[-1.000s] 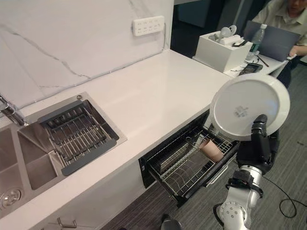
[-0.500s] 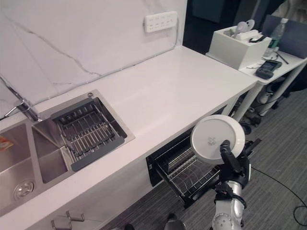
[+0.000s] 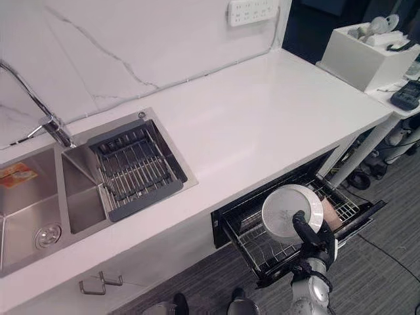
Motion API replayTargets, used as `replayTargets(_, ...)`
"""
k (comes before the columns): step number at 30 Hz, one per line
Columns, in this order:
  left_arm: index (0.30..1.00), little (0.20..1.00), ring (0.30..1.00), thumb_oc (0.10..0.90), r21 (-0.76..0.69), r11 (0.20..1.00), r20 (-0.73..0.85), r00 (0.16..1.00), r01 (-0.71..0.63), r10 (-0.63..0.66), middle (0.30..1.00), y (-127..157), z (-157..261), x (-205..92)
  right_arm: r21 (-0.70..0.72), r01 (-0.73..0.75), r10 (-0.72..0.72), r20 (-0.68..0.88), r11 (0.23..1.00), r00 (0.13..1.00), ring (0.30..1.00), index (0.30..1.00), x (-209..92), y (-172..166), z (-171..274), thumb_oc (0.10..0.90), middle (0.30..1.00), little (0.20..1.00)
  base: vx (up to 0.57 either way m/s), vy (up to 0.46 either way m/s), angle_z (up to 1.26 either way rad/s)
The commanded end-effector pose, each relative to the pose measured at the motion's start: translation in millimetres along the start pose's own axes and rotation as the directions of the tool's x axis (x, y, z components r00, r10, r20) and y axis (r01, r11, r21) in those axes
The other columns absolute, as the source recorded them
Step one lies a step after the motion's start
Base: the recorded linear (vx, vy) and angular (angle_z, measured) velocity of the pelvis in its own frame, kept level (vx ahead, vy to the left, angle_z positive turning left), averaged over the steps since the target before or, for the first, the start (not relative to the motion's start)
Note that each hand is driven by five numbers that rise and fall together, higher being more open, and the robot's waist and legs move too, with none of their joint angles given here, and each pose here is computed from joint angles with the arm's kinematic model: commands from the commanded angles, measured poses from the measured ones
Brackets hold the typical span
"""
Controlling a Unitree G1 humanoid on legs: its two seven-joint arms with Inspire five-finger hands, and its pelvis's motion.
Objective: Place the dishes in the dishwasher.
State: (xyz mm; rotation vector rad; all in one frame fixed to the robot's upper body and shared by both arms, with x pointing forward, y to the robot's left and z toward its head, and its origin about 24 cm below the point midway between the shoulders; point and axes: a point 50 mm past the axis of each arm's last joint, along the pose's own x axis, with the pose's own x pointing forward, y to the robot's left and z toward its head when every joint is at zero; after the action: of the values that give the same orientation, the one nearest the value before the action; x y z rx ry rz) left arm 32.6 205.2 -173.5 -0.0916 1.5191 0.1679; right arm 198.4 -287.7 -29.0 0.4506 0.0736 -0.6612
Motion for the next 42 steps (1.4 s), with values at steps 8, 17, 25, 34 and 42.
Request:
replayTargets(8, 0.9, 0.9, 0.9, 0.8, -0.047, 0.998, 0.047, 0.998, 0.039, -0.037, 0.9, -14, 23, -1, -0.442, 0.26, -0.027, 0.467, 0.859, 0.884, 0.3, 0.3, 31, 31, 78, 0.4, 0.3, 0.3, 0.01, 0.009, 0.03)
replayTargets(17, 0.9, 0.9, 0.9, 0.8, -0.046, 0.999, 0.064, 0.998, 0.021, -0.018, 0.9, -11, 29, -2, -0.687, 0.307, 0.119, 0.499, 0.659, 0.859, 0.3, 0.3, 44, 50, 86, 0.4, 0.3, 0.3, -0.01, -0.018, 0.1)
replayTargets(25, 0.9, 0.9, 0.9, 0.8, -0.02, 1.0, 0.081, 0.997, 0.008, -0.006, 0.9, -6, 26, -2, -0.802, 0.388, 0.177, 0.508, 0.454, 0.843, 0.3, 0.3, 51, 59, 74, 0.4, 0.3, 0.3, 0.02, -0.017, 0.09)
replayTargets(34, 0.9, 0.9, 0.9, 0.8, 0.029, 1.0, 0.122, 0.992, 0.005, -0.009, 0.9, 0, 41, -4, -0.579, 0.718, 0.248, 0.815, 0.385, 0.524, 0.3, 0.3, 47, 85, 95, 0.4, 0.3, 0.3, -0.04, 0.013, 0.16)
replayTargets(42, 0.9, 0.9, 0.9, 0.8, 0.018, 0.999, 0.186, 0.982, 0.041, -0.044, 0.9, -4, 64, -7, -0.389, 0.869, 0.229, 0.916, 0.306, 0.329, 0.3, 0.3, 52, 85, 118, 0.4, 0.3, 0.3, -0.06, 0.047, 0.07)
